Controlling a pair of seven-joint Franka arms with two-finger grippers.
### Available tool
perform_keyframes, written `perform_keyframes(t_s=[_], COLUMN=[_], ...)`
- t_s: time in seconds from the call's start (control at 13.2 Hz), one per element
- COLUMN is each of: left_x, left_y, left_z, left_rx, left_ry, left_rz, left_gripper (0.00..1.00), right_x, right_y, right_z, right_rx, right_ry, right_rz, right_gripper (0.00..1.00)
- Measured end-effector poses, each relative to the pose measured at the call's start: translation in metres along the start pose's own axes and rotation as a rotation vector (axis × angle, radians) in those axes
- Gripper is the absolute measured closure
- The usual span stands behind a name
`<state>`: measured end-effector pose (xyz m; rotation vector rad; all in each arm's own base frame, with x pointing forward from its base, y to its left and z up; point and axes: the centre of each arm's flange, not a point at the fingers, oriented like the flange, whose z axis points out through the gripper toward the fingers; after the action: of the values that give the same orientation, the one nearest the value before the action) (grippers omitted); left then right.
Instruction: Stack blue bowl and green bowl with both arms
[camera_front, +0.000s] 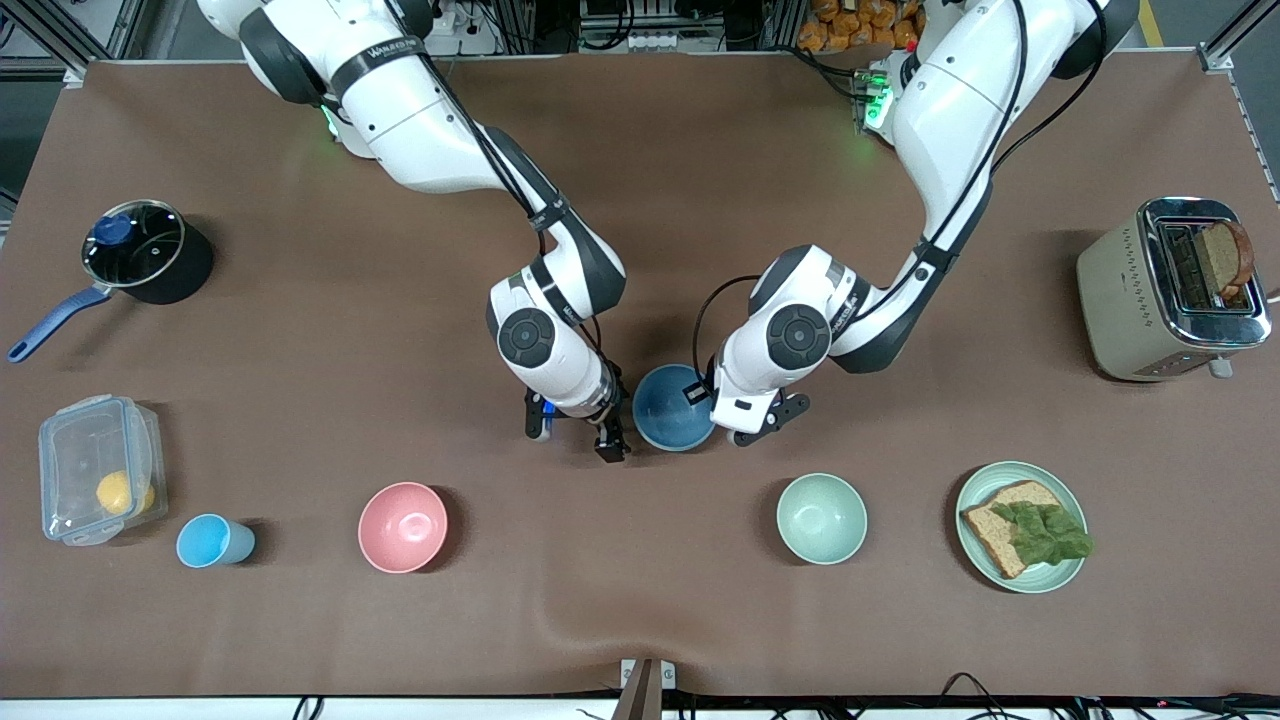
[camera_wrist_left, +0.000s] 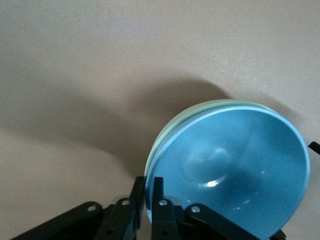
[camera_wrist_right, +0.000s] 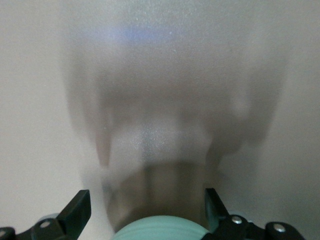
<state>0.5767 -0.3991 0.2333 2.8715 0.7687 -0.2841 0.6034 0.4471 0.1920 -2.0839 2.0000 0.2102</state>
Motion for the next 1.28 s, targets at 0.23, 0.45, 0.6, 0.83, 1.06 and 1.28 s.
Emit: perform_keyframes(t_s=[0.23, 0.45, 0.6, 0.83, 1.06, 1.28], left_x=[0.001, 0.008, 0.015, 0.027, 0.039, 0.064], left_y=[0.001, 0.007, 0.009, -0.010, -0.038, -0.082], left_z=[-0.001, -0.028, -0.081, -0.169, -0.237, -0.295], left_rx=[-0.003, -0.039, -0.089, -0.058, -0.045, -0.011], left_ry=[0.002, 0.046, 0.104, 0.250, 0.337, 0.383], left_rz=[-0.001, 0.006, 0.006, 0.033, 0.016, 0.054], left_gripper=[0.51, 0.17, 0.00, 0.00, 0.00, 0.00], right_x=[-0.008, -0.008, -0.005, -0.001, 0.017, 0.054], right_y=[0.006, 0.006, 0.004, 0.001, -0.008, -0.031], right_z=[0.002, 0.002, 0.001, 0.000, -0.012, -0.058], right_rx=[-0.004, -0.004, -0.002, -0.003, -0.074, -0.147], right_ry=[-0.001, 0.000, 0.002, 0.006, 0.032, 0.053], right_rz=[-0.008, -0.008, -0.004, -0.026, -0.158, -0.357], right_gripper=[0.00, 0.00, 0.00, 0.00, 0.00, 0.00])
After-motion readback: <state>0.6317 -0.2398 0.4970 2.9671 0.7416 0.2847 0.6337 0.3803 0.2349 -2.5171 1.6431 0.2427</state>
